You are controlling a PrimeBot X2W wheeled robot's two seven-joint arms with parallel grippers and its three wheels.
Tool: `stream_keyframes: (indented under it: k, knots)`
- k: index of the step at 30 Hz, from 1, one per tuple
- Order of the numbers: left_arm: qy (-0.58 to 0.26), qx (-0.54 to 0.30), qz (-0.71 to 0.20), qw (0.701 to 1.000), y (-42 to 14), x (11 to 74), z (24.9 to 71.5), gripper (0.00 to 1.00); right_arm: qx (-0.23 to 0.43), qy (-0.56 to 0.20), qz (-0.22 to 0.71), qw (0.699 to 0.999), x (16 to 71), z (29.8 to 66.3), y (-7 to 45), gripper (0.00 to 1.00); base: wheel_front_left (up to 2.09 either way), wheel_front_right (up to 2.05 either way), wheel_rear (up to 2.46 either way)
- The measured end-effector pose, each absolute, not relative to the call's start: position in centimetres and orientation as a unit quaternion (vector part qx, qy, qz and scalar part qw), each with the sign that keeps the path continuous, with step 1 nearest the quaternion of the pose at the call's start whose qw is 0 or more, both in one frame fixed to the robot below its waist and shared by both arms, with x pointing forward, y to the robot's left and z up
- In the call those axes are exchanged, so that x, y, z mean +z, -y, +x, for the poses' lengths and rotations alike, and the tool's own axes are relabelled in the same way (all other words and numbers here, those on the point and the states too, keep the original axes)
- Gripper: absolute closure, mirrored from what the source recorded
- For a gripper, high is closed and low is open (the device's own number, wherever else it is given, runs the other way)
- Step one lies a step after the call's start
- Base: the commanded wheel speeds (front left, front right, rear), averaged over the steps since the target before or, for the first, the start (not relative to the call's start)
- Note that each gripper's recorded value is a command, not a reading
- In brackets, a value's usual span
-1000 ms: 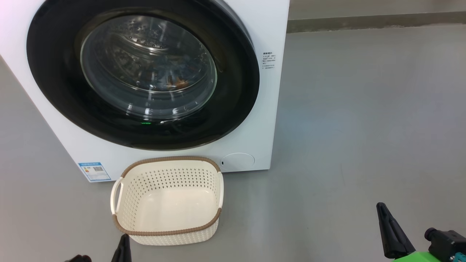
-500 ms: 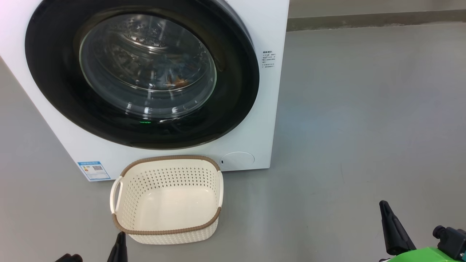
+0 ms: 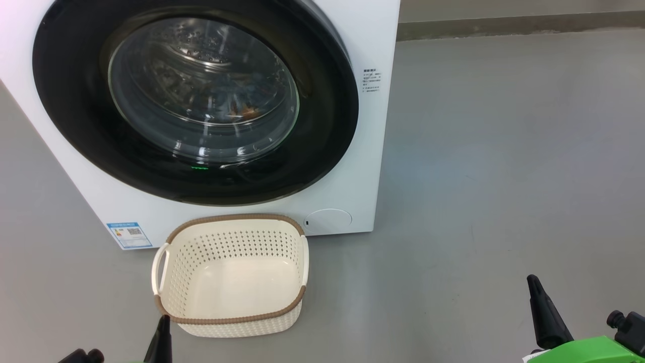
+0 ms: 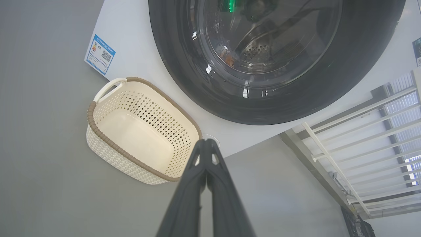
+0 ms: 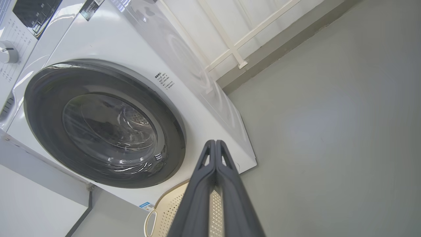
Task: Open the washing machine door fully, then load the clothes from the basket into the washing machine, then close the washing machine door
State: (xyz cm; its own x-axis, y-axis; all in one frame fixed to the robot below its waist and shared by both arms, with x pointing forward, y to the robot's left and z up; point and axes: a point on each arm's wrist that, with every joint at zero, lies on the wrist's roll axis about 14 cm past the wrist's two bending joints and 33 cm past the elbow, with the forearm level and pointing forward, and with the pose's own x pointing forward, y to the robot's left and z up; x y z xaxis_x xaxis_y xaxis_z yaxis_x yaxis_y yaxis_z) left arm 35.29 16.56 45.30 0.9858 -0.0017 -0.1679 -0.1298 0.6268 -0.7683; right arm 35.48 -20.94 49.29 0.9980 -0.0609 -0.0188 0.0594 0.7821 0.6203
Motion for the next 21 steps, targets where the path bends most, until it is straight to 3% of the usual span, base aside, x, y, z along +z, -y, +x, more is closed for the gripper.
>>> stream_keyframes:
  k: [21]
  knots:
    - [-0.075, 0.041, -0.526, 0.846, -17.15, 45.66, 35.93, 1.0, -0.042, -0.012, 0.46, 0.887, 48.51, 35.95, 21.07, 1.0, 0.0, 0.0, 0.0]
